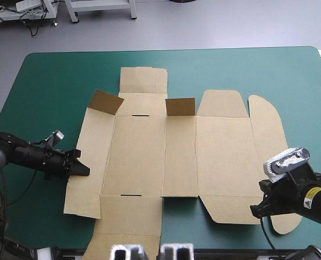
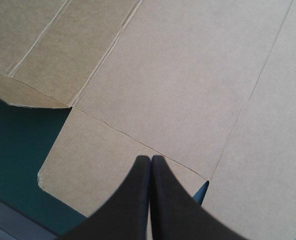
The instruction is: Fold the box
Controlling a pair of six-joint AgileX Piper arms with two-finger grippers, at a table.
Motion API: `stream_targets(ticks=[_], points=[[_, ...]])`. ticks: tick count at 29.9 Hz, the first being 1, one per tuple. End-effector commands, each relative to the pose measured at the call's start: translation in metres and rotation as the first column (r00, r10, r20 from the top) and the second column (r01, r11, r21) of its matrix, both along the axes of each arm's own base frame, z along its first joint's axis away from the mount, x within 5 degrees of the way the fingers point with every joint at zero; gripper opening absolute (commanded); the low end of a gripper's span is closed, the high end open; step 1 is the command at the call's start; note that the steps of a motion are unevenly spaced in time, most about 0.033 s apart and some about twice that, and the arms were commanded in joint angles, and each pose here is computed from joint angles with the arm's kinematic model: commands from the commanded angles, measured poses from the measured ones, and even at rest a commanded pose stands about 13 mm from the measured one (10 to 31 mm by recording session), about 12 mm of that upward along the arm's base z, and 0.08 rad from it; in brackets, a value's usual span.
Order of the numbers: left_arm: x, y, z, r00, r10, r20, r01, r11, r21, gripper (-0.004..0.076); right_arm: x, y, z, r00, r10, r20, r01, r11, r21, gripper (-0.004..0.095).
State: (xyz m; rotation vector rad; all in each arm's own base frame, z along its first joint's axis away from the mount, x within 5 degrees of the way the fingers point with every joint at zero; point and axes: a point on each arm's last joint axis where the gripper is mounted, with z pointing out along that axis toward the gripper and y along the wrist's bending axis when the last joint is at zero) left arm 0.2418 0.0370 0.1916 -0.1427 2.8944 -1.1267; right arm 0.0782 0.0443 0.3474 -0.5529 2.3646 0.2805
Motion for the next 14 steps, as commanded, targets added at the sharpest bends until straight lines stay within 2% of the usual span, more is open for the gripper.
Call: stream_targets(ticks=[1, 6, 9, 14], points=[[0.0, -0.009, 0.014, 0.997, -0.034, 0.066, 0.039, 0.997, -0.071, 0.0025, 0.002, 0.001, 0.011, 0.998, 0.002, 0.069, -0.004, 0.999, 0.034, -0.0019], [0.003, -0.024, 0.032, 0.976, -0.076, 0.205, 0.097, 0.991, -0.094, -0.0004, 0.002, 0.001, 0.011, 0.998, 0.002, 0.069, -0.004, 0.999, 0.034, -0.0019], [0.004, -0.039, 0.047, 0.948, -0.186, 0.258, 0.198, 0.98, -0.022, -0.0004, 0.003, 0.001, 0.011, 0.997, 0.001, 0.074, -0.003, 0.999, 0.034, -0.0019], [0.007, -0.066, 0.089, 0.853, -0.327, 0.407, 0.323, 0.943, 0.082, -0.0004, 0.003, 0.001, 0.011, 0.997, 0.0, 0.074, -0.003, 0.999, 0.033, -0.0019]])
